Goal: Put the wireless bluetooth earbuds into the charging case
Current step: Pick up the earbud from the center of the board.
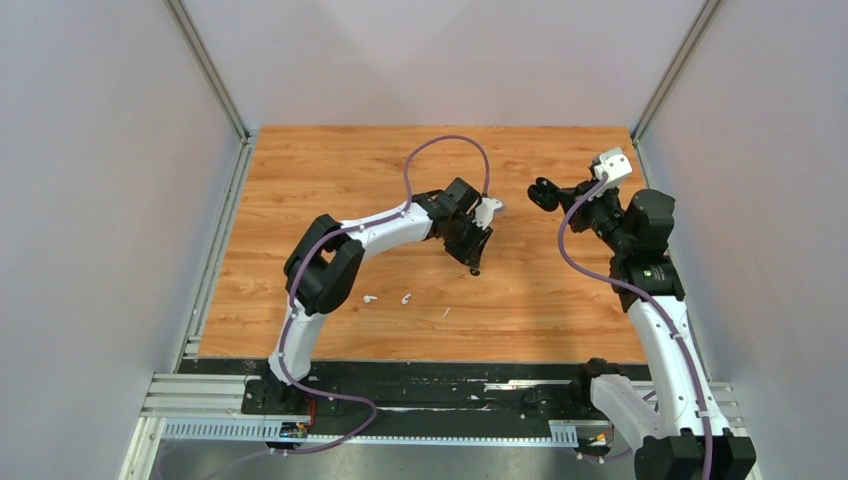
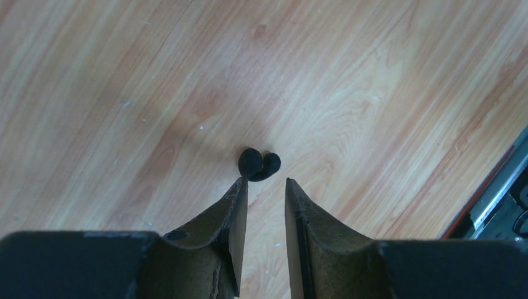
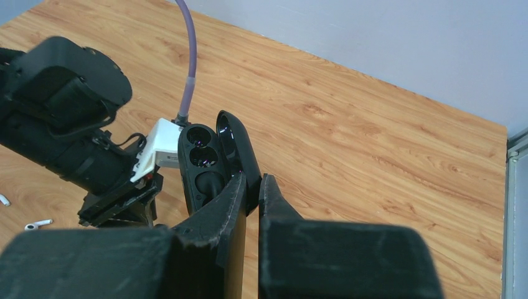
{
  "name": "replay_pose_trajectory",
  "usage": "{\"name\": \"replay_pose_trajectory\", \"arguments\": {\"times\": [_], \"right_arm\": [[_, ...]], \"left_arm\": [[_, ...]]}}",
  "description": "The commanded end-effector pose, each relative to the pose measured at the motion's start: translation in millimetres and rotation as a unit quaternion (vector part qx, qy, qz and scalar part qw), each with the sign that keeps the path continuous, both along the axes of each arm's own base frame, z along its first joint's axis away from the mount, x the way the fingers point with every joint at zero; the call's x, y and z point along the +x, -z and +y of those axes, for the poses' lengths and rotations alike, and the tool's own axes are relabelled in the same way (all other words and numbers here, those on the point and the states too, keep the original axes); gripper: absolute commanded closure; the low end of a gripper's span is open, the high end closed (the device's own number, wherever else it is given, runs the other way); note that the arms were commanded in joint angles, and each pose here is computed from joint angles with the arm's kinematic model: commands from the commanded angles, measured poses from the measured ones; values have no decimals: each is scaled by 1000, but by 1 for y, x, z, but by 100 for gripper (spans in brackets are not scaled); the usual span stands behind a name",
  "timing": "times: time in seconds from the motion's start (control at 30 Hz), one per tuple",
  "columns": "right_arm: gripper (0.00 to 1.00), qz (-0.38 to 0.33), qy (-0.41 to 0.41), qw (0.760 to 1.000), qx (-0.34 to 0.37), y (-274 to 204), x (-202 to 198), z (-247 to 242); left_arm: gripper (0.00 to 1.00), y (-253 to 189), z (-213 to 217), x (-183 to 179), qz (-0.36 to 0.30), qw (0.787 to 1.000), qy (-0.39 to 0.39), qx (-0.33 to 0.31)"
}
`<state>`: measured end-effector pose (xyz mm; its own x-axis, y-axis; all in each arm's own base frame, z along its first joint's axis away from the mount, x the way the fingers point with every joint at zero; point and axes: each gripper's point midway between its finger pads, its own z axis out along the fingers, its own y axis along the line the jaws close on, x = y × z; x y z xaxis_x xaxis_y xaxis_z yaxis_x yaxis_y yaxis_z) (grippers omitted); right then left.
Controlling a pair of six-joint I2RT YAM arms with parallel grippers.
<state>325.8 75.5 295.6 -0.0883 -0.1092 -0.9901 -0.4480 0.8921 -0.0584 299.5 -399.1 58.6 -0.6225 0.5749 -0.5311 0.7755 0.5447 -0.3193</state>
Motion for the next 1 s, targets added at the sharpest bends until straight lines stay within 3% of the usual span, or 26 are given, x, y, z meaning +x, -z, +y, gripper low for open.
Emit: {"name": "replay_pose_trajectory", "arguments": {"times": [0.0,0.37,0.6,0.8,0.97], "right_arm": [[100,-36,12,999,17,-32,4,-3],[100,-33,23,999,15,-27,11,-13],[100,-30,29,999,16,-23,13,-16],[100,-27,29,999,15,-23,16,-17],[100,-29,29,999,9,-26,21,-18]], "left_arm": [[66,3,-9,7,40,999,-35,-14],[72,21,-11,18,37,998,-49,3],[76,21,-23,12,44,999,-13,-15],[95,15,-32,1,60,997,28,-42],[100,-19,-26,-1,16,994,83,-70]]}}
